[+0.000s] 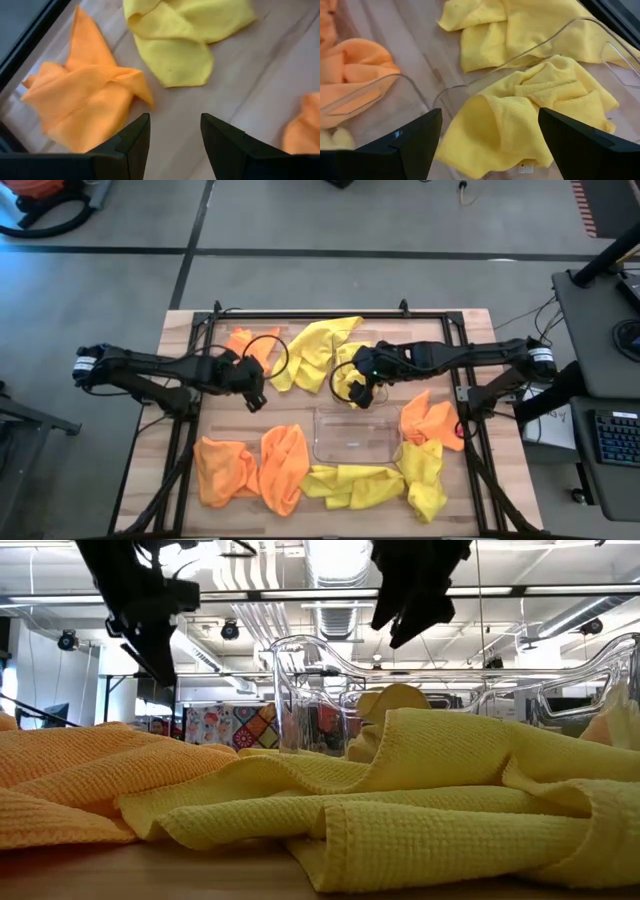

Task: Sort microfiber towel by color & place in baskets
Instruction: Put the orange towel into the bottom transparent bin

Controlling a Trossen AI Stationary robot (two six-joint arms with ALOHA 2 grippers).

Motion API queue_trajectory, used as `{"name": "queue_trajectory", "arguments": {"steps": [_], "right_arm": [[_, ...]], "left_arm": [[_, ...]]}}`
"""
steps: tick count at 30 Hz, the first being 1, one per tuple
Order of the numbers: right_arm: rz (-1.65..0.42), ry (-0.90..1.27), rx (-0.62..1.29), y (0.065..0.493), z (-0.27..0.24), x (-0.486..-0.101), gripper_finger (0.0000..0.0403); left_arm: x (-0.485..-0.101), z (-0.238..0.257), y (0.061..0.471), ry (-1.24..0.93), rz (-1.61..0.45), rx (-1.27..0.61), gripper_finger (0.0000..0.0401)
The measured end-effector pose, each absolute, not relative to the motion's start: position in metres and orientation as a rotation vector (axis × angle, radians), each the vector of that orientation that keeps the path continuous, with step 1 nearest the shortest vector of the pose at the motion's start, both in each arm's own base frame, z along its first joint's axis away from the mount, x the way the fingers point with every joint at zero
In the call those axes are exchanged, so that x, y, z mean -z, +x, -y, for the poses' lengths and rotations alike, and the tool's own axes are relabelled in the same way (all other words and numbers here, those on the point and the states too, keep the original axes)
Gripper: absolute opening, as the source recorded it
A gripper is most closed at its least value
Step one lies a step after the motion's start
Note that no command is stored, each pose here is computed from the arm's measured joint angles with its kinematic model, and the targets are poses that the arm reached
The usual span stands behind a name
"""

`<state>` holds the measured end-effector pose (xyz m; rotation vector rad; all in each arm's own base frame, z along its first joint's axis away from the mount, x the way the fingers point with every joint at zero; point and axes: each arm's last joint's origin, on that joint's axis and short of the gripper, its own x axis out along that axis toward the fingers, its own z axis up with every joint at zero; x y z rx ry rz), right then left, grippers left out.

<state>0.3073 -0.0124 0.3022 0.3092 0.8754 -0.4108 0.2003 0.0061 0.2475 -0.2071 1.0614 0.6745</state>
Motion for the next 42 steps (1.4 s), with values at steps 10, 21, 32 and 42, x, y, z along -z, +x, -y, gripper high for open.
{"name": "queue_trajectory", "arguments": {"steps": [10, 21, 32, 42], "right_arm": [[-0.806, 0.248, 0.32, 0.29, -0.014, -0.325, 0.0325], [-0.748, 0.181, 0.33, 0.279, -0.035, -0.335, 0.0325], [-0.768, 0.18, 0.331, 0.285, -0.038, -0.328, 0.0325], [-0.77, 0.18, 0.332, 0.285, -0.038, -0.328, 0.0325]], "left_arm": [[-0.229, -0.029, 0.205, -0.01, -1.219, -0.47, 0.0157], [-0.197, -0.059, 0.192, -0.032, -1.263, -0.477, 0.0157], [-0.187, -0.082, 0.191, -0.203, -1.251, -0.598, 0.0157], [-0.153, -0.097, 0.206, -0.174, -1.39, -0.676, 0.0157]]}}
